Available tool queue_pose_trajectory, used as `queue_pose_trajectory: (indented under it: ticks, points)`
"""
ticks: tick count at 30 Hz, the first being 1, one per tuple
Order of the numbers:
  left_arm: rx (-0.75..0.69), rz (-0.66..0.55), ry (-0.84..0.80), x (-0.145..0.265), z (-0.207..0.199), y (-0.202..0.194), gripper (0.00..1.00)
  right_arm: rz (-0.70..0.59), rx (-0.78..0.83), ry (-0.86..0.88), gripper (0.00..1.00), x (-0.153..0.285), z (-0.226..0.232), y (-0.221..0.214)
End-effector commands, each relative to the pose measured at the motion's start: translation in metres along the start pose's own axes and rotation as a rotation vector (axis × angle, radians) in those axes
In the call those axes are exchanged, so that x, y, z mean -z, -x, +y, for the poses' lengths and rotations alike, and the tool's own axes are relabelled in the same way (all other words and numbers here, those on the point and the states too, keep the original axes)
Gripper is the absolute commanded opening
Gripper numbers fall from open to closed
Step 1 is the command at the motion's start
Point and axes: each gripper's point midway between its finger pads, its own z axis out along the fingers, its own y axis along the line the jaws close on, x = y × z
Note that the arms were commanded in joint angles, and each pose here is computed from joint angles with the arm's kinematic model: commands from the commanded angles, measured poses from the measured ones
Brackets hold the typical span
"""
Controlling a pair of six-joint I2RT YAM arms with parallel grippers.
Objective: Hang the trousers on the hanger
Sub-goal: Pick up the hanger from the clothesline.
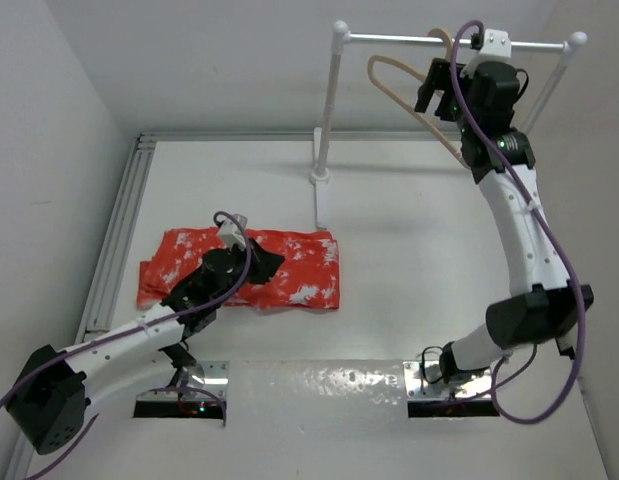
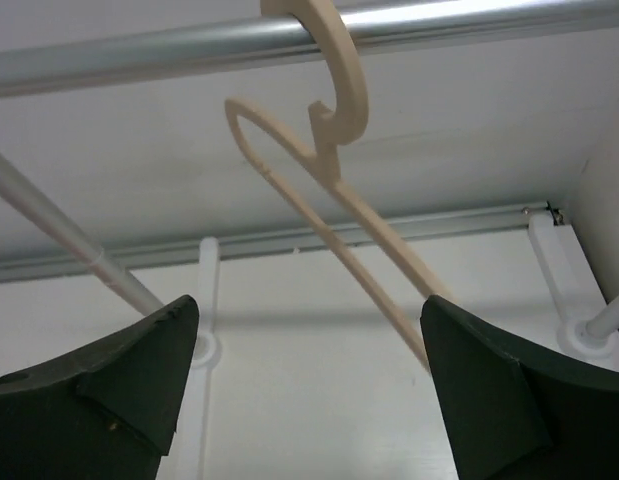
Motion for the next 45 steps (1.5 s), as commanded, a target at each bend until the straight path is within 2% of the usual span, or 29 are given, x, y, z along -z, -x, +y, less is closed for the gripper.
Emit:
queue_pose_trajectory:
  ticks: [1,4,9,11,12,15,18,19,20,24,27,29,32,34,35,36,45]
  points:
    - [-0.037,0.0,-0.082,0.003,-0.02,-0.004,0.02,0.162,0.094,-0.026,0.91,-0.024,-0.032,-0.024]
    - [-0.046,0.025,-0.075,0.0,-0.018,-0.013,0.03,0.235,0.077,-0.033,0.9,-0.041,-0.046,-0.049]
    - [-0.049,0.022,-0.073,-0.002,-0.017,-0.015,0.03,0.228,0.112,0.006,0.87,-0.046,-0.043,-0.045]
    - [-0.054,0.021,-0.07,-0.003,-0.018,-0.013,0.03,0.218,0.11,-0.023,0.86,-0.047,-0.058,-0.037]
    - [-0.054,0.027,-0.065,-0.005,-0.017,-0.014,0.03,0.226,0.101,-0.004,0.79,-0.048,-0.056,-0.039]
    - [-0.05,0.024,-0.064,-0.006,-0.017,-0.014,0.03,0.258,0.088,0.002,0.68,-0.048,-0.058,-0.049]
    - [-0.055,0.027,-0.061,-0.008,-0.018,-0.013,0.03,0.247,0.058,0.015,0.67,-0.041,-0.055,-0.059]
    - [-0.052,0.031,-0.06,-0.008,-0.018,-0.014,0.03,0.187,0.051,0.01,0.67,-0.034,-0.055,-0.045]
    - [-0.05,0.026,-0.064,-0.009,-0.019,-0.013,0.03,0.214,0.041,0.006,0.67,-0.032,-0.057,-0.063]
    - [-0.053,0.037,-0.059,-0.011,-0.019,-0.014,0.03,0.207,0.032,0.009,0.66,-0.023,-0.057,-0.071]
    - [-0.047,0.043,-0.062,-0.012,-0.018,-0.017,0.03,0.231,0.032,0.003,0.53,-0.022,-0.059,-0.079]
    - [-0.049,0.047,-0.061,-0.012,-0.019,-0.017,0.03,0.232,0.023,0.001,0.39,-0.02,-0.06,-0.086]
    - [-0.044,0.044,-0.061,-0.012,-0.019,-0.017,0.03,0.2,-0.004,0.02,0.31,-0.016,-0.056,-0.087]
    - [-0.046,0.047,-0.063,-0.013,-0.02,-0.016,0.03,0.159,-0.023,0.022,0.16,-0.011,-0.055,-0.081]
    - [-0.045,0.046,-0.064,-0.013,-0.021,-0.015,0.03,0.146,-0.027,0.017,0.05,-0.01,-0.055,-0.079]
    - [-0.045,0.045,-0.062,-0.013,-0.021,-0.015,0.03,0.129,-0.034,0.012,0.0,-0.009,-0.055,-0.074]
    - [-0.037,0.034,-0.063,-0.013,-0.023,-0.01,0.04,0.002,-0.041,0.069,0.0,-0.001,-0.042,-0.031]
